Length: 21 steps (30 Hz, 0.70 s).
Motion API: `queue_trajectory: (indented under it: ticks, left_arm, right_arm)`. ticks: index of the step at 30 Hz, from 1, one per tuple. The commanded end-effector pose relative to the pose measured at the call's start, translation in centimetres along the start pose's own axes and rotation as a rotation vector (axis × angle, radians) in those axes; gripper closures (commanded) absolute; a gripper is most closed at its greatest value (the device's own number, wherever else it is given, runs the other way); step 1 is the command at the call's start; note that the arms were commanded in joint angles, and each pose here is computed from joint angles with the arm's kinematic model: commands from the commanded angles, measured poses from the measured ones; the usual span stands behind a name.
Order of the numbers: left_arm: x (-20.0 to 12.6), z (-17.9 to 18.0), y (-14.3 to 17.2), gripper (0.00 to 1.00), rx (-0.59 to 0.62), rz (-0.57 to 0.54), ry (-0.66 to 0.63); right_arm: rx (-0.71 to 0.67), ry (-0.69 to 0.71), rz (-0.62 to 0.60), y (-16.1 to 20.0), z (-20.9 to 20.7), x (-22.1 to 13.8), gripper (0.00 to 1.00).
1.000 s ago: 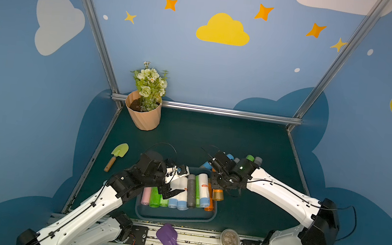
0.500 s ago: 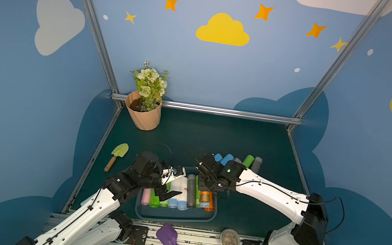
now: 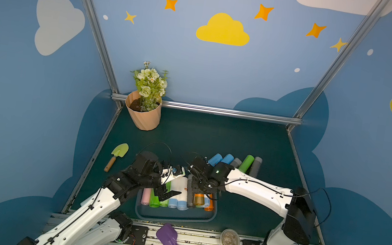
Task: Put the roll of trash bags into the storage box
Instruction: Pick up the roll of trash bags from the center of the board, then place the roll of trash bags in the storage box.
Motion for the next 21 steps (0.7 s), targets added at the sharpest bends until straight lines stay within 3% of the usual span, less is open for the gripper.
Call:
queue_trajectory:
  ticks: [1, 21]
  left_arm:
    - [-0.4, 0.0, -0.4, 0.00, 0.009, -0.015, 0.007]
    - [-0.2, -0.1, -0.3, 0.00, 0.000, -0.010, 0.021]
  right_arm:
    - [-0.002, -0.041, -0.014, -0.3, 1.4, -0.5, 0.73]
    - [0.016, 0.005, 0.012, 0.2, 0.6, 1.9, 0.72]
Point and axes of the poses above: each gripper's point midway between its finger pads, its own x axis out along the fingers, its own z axis along the line the jaws close on, y = z × x, the point moved 5 cm from there along -x, back along the fingers, and after that the axes turned 12 degrees about x, right-handed, at the moved point
